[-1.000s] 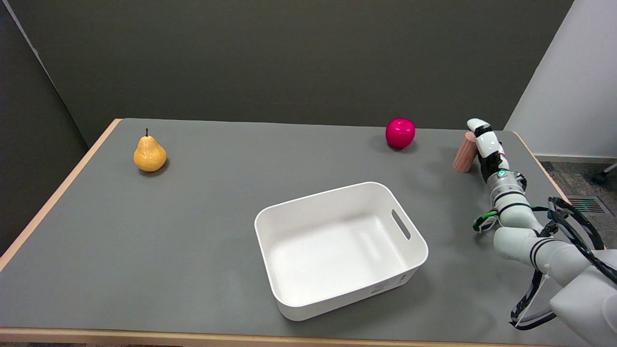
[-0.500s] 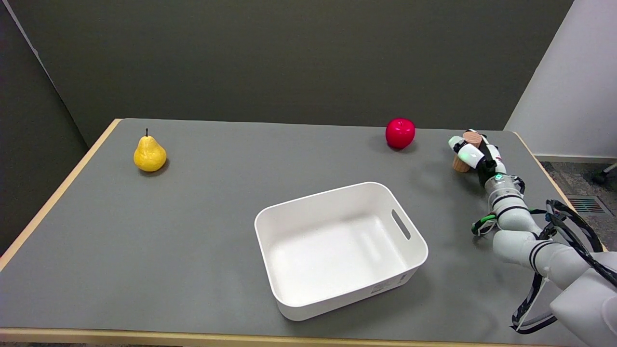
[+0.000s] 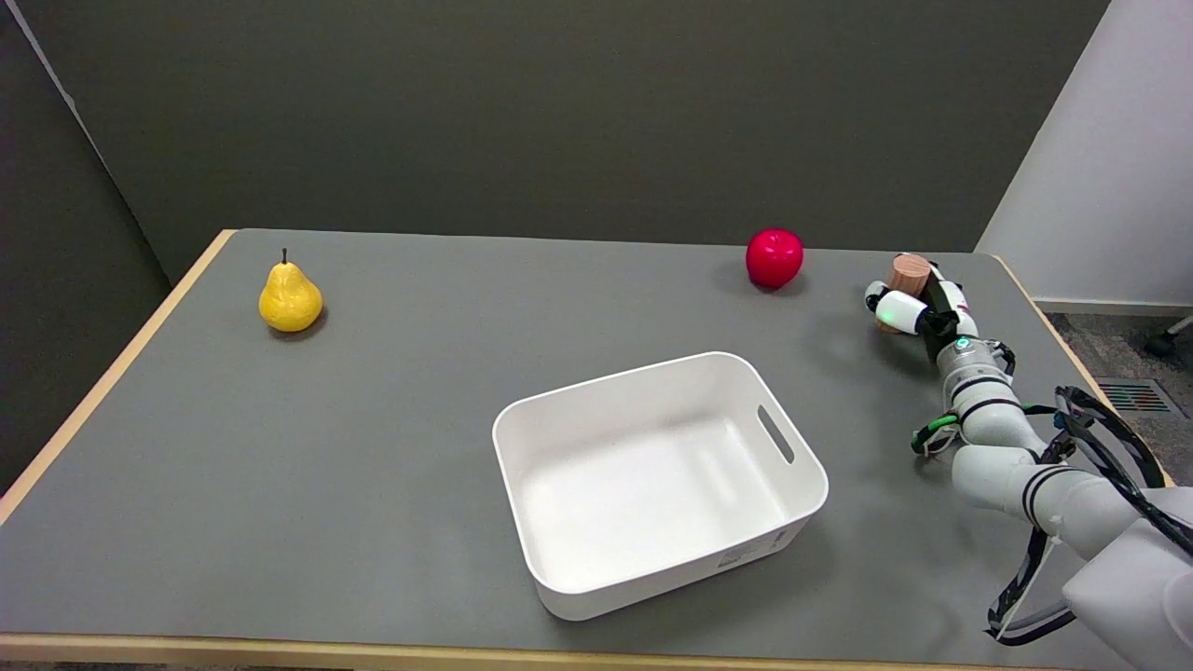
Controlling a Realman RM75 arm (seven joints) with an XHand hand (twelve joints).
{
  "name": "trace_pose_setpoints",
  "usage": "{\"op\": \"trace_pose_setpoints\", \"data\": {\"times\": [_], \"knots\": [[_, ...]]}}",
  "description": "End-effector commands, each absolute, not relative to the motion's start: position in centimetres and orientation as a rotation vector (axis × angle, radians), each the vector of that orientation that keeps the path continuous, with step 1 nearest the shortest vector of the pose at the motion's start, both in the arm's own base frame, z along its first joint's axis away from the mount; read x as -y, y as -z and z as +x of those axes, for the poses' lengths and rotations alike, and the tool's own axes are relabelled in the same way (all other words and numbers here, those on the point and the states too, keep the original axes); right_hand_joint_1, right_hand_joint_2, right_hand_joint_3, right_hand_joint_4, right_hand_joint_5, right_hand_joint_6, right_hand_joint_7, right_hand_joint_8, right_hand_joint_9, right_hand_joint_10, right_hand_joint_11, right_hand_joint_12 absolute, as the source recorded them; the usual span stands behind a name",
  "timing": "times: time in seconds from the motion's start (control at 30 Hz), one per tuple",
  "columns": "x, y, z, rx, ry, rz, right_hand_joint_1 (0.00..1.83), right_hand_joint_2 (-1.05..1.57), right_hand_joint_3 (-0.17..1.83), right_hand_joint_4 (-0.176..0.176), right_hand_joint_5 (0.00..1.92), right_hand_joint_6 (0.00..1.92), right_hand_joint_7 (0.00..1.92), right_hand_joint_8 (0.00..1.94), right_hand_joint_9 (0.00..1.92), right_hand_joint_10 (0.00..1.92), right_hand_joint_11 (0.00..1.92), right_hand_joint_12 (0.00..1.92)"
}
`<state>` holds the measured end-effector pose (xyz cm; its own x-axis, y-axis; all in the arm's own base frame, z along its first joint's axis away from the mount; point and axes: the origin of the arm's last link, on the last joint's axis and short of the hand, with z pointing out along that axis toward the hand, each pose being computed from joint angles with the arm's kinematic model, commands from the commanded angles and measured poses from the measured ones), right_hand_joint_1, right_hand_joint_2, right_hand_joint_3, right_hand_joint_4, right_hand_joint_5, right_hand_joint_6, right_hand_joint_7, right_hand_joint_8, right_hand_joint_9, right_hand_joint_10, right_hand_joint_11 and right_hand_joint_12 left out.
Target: Pick up the wooden cylinder.
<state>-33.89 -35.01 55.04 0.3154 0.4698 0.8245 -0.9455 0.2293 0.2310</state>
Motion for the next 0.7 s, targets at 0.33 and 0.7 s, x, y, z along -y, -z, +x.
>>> {"op": "trace_pose_setpoints", "data": {"times": [0.33,0.7], "knots": [[34.95,-55.35,-33.85,0.682,-1.103,0.808,1.09,1.27,0.19,-0.080,0.42,1.73,0.70,1.56,0.60,1.18,0.29,1.41],[34.70,-55.52,-33.94,0.677,-1.098,0.806,1.07,1.32,0.24,-0.176,0.44,1.79,0.48,1.84,0.63,1.72,0.34,1.78]]}}
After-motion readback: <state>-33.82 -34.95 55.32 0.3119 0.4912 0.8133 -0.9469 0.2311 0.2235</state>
